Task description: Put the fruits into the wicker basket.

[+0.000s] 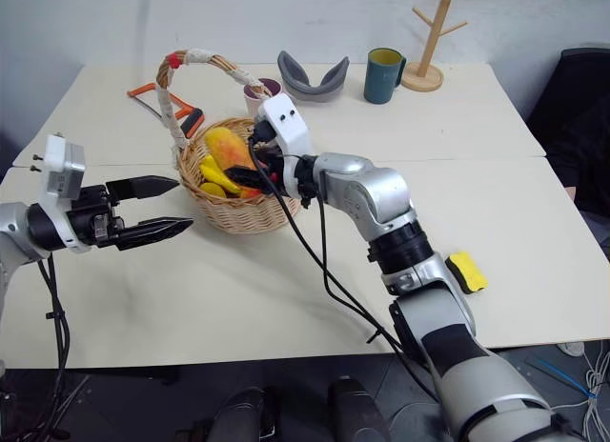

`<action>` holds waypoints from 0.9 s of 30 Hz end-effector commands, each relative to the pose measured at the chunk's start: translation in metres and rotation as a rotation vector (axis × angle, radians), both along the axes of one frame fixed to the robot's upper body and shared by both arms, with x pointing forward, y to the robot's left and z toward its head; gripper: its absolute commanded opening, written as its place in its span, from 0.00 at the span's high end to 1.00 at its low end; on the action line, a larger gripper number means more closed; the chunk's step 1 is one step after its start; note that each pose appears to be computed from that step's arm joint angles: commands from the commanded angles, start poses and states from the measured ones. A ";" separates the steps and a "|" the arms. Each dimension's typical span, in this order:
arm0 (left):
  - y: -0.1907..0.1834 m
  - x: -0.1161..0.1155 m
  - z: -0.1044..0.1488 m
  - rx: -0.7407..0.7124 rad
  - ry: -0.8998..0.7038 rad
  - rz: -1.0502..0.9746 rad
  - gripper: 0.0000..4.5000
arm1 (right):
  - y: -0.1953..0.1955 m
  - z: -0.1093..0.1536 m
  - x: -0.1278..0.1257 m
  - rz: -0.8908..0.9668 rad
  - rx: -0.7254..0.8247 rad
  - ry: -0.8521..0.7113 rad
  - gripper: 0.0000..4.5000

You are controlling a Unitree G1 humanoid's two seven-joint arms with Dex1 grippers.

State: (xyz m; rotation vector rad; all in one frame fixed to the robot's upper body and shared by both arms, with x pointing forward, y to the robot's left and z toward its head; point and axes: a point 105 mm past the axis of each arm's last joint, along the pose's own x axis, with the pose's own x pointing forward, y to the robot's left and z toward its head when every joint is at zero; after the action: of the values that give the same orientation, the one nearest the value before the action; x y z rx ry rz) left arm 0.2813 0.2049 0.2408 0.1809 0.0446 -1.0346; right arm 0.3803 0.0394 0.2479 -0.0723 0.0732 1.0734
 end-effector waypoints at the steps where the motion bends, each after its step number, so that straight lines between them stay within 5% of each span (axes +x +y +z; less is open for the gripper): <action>1: -0.001 -0.005 0.011 -0.006 -0.050 -0.002 0.00 | -0.001 0.025 -0.012 0.050 0.031 -0.095 0.01; 8: -0.006 0.000 0.014 -0.011 -0.066 -0.013 0.00 | -0.046 0.016 -0.041 0.046 0.067 -0.044 0.01; 11: -0.009 0.003 0.017 -0.015 -0.078 -0.023 0.00 | -0.067 0.003 -0.031 -0.078 0.057 -0.043 0.01; 17: -0.013 0.007 0.018 -0.017 -0.094 -0.035 0.00 | -0.070 0.021 0.006 -0.290 0.156 -0.126 0.01; 24: -0.014 0.009 0.022 -0.028 -0.109 -0.034 0.00 | -0.049 0.015 0.023 -0.318 0.211 -0.104 0.01; 27: -0.015 0.010 0.023 -0.033 -0.114 -0.032 0.00 | -0.045 0.011 0.029 -0.332 0.217 -0.101 0.13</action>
State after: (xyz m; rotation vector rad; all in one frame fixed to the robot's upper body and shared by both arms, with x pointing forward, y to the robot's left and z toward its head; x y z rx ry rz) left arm 0.2933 0.1923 0.2513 0.1834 -0.0222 -1.0515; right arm 0.4095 -0.0068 0.2382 0.0862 -0.0366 0.7440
